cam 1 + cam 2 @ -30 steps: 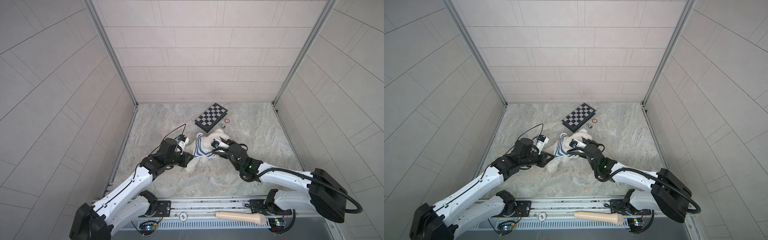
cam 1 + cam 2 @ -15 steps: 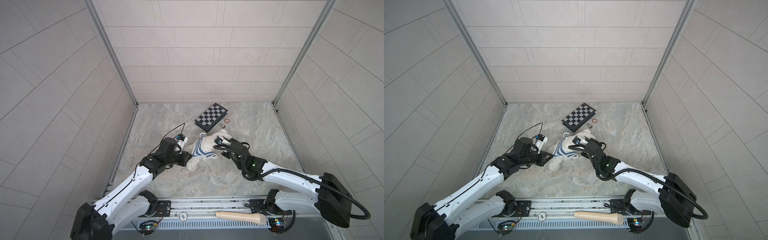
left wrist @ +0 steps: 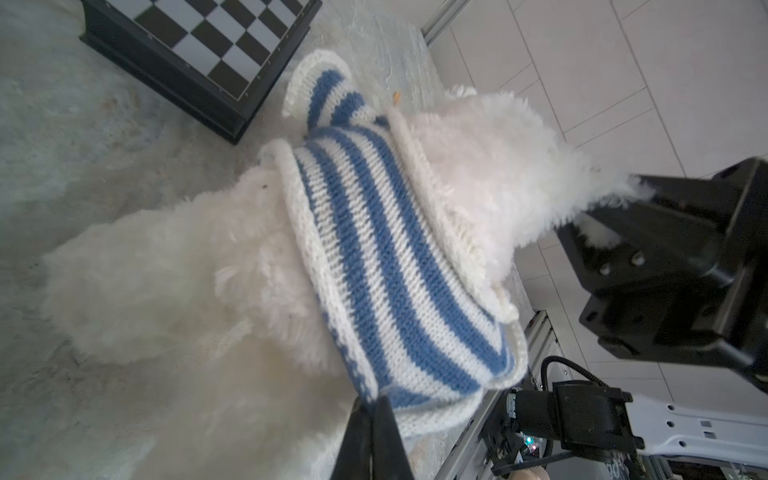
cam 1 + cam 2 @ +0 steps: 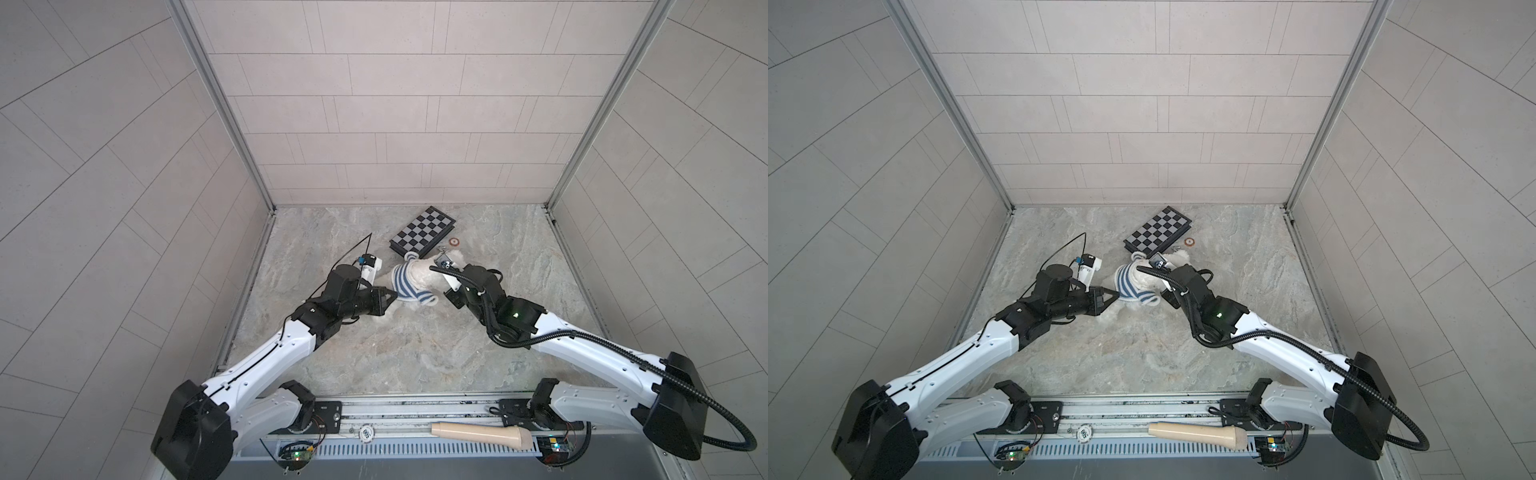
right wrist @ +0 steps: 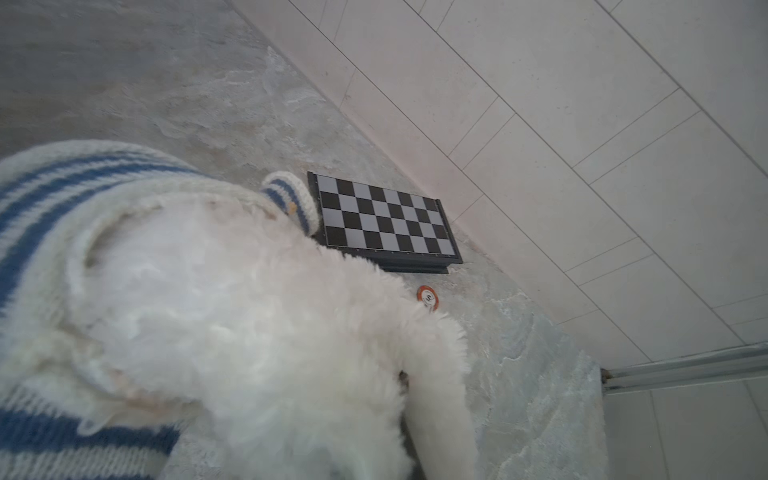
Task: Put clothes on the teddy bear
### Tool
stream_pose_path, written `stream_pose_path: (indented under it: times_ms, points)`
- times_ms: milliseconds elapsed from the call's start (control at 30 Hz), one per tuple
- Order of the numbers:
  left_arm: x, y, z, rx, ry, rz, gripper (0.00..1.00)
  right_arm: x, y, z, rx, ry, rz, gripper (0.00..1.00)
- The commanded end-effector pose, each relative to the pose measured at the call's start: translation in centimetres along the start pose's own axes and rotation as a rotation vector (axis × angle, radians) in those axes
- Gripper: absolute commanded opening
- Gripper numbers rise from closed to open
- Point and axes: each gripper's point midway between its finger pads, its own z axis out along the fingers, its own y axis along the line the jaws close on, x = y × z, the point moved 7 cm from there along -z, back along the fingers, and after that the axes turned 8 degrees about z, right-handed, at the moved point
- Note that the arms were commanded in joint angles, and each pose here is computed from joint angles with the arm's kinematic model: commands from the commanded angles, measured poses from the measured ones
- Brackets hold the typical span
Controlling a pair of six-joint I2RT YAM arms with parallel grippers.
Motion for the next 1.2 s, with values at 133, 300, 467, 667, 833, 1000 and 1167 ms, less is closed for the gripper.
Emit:
stream_pose_path:
  times_ms: [133, 300, 467, 667, 833, 1000, 1167]
  points:
    - [-3.6, -0.9, -1.4, 0.015, -0.136, 0.042, 0.00, -1.5, 3.5, -3.0, -0.437, 0.166, 0.118, 0.00]
    - [-4.3, 0.9, -2.5, -0.094, -0.155, 0.057, 0.00, -1.5, 5.0, -4.9, -0.651, 0.168, 0.194, 0.00]
    - [-4.8, 2.2, -4.3, -0.158, -0.188, 0.053, 0.00, -1.0, 5.1, -5.6, -0.737, 0.158, 0.228, 0.00]
    - [-4.9, 3.6, -5.6, -0.205, -0.148, 0.064, 0.00, -0.5, 3.8, -5.6, -0.777, 0.110, 0.363, 0.00]
    - [-5.1, 3.4, -5.9, -0.175, -0.145, 0.076, 0.00, 0.0, 3.3, -5.1, -0.762, 0.103, 0.411, 0.00]
    - [-5.6, -0.7, -4.5, 0.048, -0.179, 0.159, 0.00, -0.7, 4.1, -3.4, -0.808, 0.068, 0.496, 0.00]
    - [-5.5, -1.8, -4.6, 0.033, -0.169, 0.208, 0.23, -0.9, 4.2, -2.5, -0.790, 0.070, 0.515, 0.00]
